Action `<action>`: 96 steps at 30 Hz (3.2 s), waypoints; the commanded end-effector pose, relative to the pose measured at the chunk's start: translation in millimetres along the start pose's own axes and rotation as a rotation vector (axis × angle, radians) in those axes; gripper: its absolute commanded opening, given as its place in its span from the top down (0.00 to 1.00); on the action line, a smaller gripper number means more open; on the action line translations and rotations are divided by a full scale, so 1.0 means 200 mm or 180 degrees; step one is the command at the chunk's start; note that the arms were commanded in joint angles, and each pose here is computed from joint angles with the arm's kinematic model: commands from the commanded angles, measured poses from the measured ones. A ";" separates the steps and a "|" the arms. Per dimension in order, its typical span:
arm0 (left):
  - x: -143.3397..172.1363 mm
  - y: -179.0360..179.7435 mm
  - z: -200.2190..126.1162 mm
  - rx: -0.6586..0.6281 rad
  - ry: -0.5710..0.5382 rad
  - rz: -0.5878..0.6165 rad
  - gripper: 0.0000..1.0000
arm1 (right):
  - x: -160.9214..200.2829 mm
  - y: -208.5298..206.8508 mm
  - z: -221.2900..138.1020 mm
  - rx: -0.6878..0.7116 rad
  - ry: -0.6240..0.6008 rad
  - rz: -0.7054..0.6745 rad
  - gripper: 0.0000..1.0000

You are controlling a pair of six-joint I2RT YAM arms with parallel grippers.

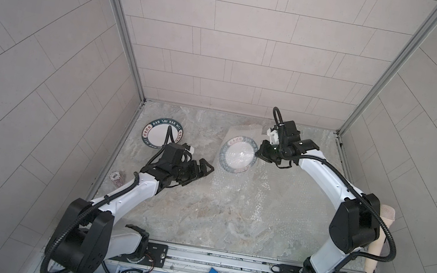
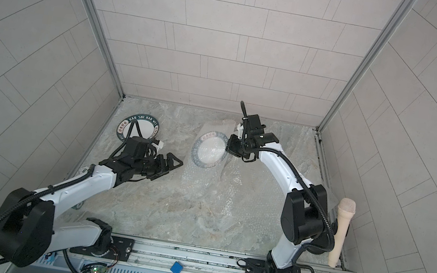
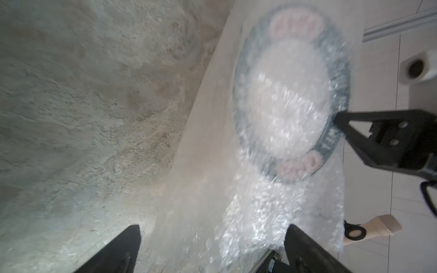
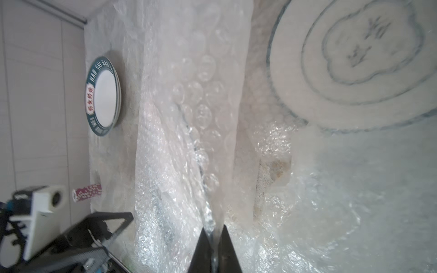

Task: Unpack dinner plates from bubble wrap
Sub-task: Unwrap the bubble wrap at the center of the board.

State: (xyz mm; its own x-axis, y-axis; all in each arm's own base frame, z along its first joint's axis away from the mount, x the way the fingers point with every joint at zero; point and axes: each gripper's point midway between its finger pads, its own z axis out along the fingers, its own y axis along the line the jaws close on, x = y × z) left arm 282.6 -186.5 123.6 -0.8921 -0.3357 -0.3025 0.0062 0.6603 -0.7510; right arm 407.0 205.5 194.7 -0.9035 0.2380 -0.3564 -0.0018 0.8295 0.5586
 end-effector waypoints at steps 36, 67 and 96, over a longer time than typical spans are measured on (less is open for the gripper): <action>-0.61 -0.04 -0.19 -0.0084 -0.2256 0.0397 0.02 | 0.33 -0.09 -0.06 -0.0051 0.0255 -0.0290 1.00; -0.20 0.42 -0.34 -0.1018 -0.1045 -0.1134 0.01 | 0.50 -0.15 0.54 -0.0173 0.0747 -0.0412 0.93; -0.33 0.21 -0.25 -0.0349 -0.0975 -0.0652 1.00 | 0.30 0.02 0.22 -0.0013 0.0328 -0.0649 0.17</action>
State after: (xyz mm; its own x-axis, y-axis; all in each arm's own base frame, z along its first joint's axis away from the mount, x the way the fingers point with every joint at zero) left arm 303.5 -88.1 105.2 -0.6708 -0.6924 -0.2658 -0.3690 0.6224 -0.6903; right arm 368.4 249.0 89.1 -0.9571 0.0076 -0.2897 -0.1413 0.8604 0.4896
